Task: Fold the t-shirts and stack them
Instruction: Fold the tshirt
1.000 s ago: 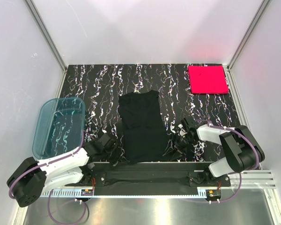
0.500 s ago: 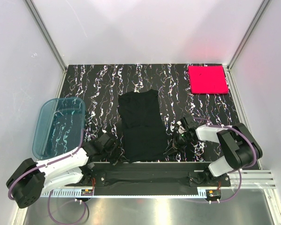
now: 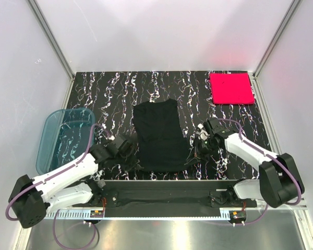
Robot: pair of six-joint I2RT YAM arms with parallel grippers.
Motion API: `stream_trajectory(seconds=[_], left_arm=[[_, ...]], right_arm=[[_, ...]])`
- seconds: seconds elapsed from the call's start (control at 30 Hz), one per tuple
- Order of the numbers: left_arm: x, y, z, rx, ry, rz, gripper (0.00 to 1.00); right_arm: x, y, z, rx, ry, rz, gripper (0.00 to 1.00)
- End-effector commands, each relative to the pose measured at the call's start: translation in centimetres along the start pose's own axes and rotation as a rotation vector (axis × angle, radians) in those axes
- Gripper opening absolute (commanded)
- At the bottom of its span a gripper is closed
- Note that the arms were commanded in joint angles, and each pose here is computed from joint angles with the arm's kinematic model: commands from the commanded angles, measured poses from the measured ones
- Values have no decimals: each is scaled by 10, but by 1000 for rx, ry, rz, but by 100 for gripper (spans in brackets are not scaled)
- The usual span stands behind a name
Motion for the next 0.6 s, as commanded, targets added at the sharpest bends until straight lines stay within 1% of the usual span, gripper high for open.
stream_trajectory(seconds=[0.0, 0.23, 0.4, 0.57], left_arm=[[-5, 21, -6, 39, 29, 52, 0], [-33, 42, -22, 46, 98, 34, 0], [-56, 43, -25, 31, 122, -41, 0], [-73, 40, -27, 42, 141, -47, 0]], right_arm=[[-10, 5, -27, 8, 105, -1, 2], [-18, 17, -62, 1, 150, 6, 2], [-27, 25, -63, 3, 147, 9, 2], [-41, 40, -59, -13, 133, 27, 2]])
Point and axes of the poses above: each gripper's point midway between its finger pads, its own x axis out along the fingers, its own y axis along the line the jaws close on, z = x × y, the point moved 10 cm from there along -x, back along the fingers, and after that the axes turned 15 degrees about -x, right-handed, at the moved point
